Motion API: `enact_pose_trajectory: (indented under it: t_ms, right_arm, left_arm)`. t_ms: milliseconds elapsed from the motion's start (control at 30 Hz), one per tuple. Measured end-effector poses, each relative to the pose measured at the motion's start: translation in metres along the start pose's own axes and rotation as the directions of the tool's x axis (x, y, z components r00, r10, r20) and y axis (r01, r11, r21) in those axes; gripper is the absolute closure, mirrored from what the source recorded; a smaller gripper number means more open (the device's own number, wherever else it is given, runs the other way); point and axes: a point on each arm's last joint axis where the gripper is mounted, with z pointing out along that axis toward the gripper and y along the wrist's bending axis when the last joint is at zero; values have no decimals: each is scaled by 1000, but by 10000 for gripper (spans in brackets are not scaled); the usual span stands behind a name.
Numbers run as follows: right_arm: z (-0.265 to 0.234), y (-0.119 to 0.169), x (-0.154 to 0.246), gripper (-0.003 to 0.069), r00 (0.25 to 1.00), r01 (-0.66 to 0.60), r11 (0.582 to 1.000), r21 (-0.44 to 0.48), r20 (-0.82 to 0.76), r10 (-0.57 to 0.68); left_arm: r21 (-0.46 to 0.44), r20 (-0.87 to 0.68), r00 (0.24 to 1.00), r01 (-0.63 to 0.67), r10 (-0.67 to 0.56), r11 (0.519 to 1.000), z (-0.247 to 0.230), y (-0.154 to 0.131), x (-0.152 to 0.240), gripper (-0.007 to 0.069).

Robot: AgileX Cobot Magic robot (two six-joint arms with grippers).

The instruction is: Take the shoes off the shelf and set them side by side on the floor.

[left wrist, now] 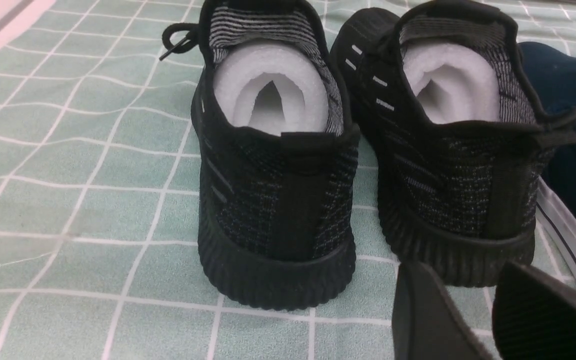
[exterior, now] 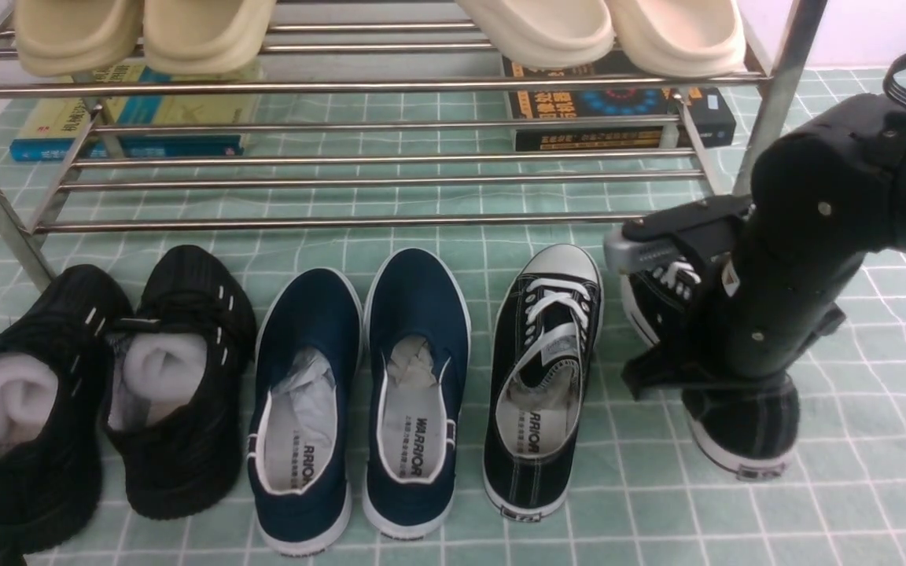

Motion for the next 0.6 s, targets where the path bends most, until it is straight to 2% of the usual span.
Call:
enact_pose_trajectory:
  t_ms: [233, 400, 533, 600]
  right_arm:
    - [3, 3, -4, 635, 999, -32, 999, -30, 33, 33]
    - [22, 5, -10, 629, 997, -61, 998, -33, 42, 62]
    - [30, 7, -11, 602, 991, -130, 990, -53, 23, 131]
    - [31, 8, -11, 556, 988, -154, 986, -68, 19, 155]
  left_arm:
    - [0, 0, 1000, 0, 0, 1000, 0, 0, 0, 386]
    - [0, 0, 1000, 0, 0, 1000, 0, 0, 0, 386]
    - [0, 0, 1000, 0, 0, 1000, 0, 0, 0, 386]
    - [0, 0, 1000, 0, 0, 1000, 0, 0, 0, 386]
